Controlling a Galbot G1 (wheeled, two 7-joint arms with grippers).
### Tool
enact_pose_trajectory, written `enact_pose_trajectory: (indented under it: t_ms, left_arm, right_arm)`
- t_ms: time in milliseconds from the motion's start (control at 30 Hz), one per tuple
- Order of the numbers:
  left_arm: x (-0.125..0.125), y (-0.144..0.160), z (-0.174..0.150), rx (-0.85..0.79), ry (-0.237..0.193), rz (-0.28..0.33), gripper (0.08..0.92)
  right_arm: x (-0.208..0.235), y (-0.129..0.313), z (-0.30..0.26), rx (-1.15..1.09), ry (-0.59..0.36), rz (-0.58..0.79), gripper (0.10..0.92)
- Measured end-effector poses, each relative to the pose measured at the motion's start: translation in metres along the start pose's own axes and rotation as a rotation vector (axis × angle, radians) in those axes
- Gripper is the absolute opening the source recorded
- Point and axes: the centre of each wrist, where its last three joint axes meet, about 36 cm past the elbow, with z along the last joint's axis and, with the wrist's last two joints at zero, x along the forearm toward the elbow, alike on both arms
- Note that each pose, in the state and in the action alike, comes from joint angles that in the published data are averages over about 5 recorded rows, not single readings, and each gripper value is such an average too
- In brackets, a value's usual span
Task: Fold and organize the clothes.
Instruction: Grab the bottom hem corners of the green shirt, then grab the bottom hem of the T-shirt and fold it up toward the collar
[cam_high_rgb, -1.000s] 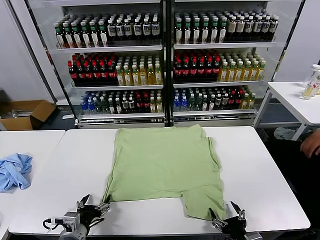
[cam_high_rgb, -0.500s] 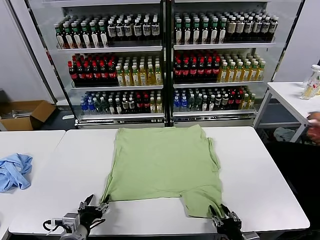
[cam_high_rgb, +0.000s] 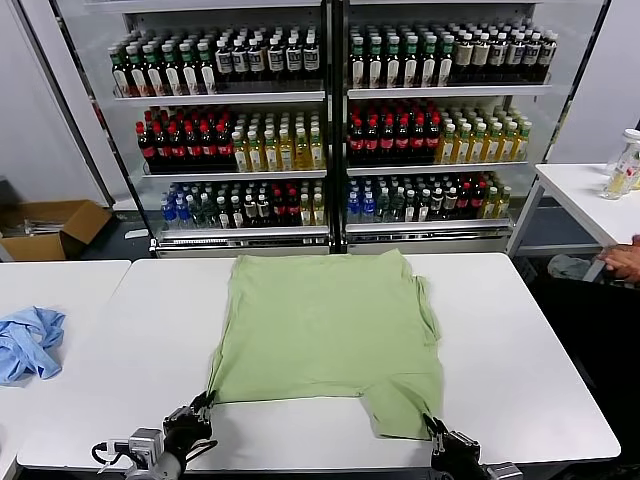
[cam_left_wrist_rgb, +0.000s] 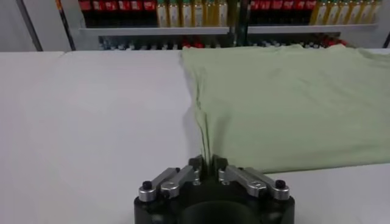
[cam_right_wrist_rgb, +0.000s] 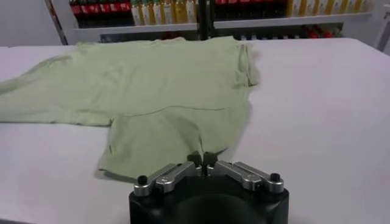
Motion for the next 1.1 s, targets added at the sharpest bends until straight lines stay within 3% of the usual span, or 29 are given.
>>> enact_pose_trajectory:
  t_ms: [133, 800, 967, 1100]
  left_arm:
    - [0.010, 0.001, -0.003, -0.012, 0.003, 0.000, 0.083]
    - [0.106, 0.007, -0.021, -0.070, 0.022, -0.049, 0.083]
    - [0.113, 0.012, -0.029, -0.050, -0.010, -0.037, 0.083]
    - [0.098, 0.019, -0.031, -0.013, -0.064, -0.013, 0.083]
  right_arm:
    - [0.016, -0.001, -0.012, 0.009, -0.009, -0.023, 0.120]
    - [0.080, 0.016, -0.050, 0.064, -0.046, -0.095, 0.120]
    - [0.067, 0.013, -0.060, 0.055, -0.090, -0.094, 0.120]
    - [0.047, 0.008, -0.068, 0.044, -0.128, -0.079, 0.120]
